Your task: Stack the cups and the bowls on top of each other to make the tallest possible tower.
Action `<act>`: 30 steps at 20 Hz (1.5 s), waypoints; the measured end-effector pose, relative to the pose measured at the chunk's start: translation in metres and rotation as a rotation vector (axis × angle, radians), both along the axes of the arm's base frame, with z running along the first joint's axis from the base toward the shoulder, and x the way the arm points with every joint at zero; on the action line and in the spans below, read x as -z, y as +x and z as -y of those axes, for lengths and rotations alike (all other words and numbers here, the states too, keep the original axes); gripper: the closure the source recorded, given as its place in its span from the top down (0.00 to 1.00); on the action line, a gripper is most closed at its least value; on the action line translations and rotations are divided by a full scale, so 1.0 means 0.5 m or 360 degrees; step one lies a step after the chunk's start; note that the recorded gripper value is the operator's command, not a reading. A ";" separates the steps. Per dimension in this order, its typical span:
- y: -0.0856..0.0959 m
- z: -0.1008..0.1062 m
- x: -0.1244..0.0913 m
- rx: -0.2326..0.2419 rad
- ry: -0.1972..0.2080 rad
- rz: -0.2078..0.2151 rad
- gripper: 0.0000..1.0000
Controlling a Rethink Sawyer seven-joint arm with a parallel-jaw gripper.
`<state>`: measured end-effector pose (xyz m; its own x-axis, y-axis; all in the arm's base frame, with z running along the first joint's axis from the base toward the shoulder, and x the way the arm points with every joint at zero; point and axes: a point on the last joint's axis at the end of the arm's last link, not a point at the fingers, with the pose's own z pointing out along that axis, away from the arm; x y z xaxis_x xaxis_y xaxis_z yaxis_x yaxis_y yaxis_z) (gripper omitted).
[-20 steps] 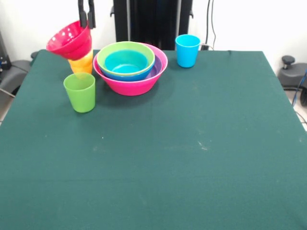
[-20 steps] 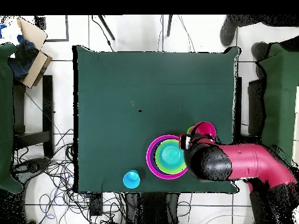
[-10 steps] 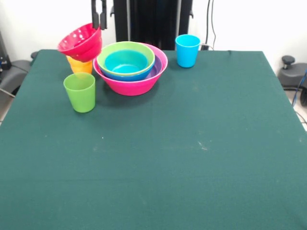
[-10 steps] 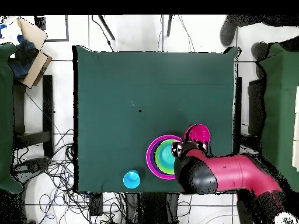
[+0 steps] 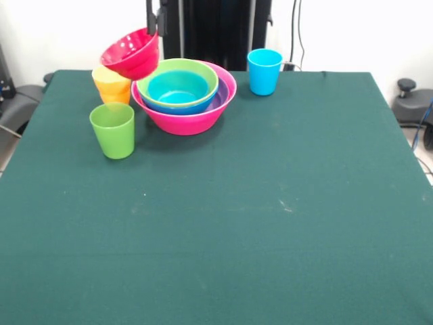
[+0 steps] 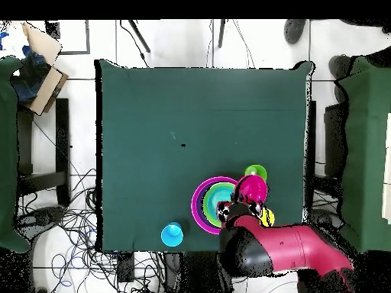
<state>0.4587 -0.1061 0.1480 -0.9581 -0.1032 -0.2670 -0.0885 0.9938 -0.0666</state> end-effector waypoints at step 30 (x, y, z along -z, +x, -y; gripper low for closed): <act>-0.128 -0.067 0.029 -0.0103 -0.0141 0.0009 1.00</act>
<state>0.3946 -0.0725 0.1336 -0.9472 -0.1879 -0.2598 -0.1513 0.9763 -0.1544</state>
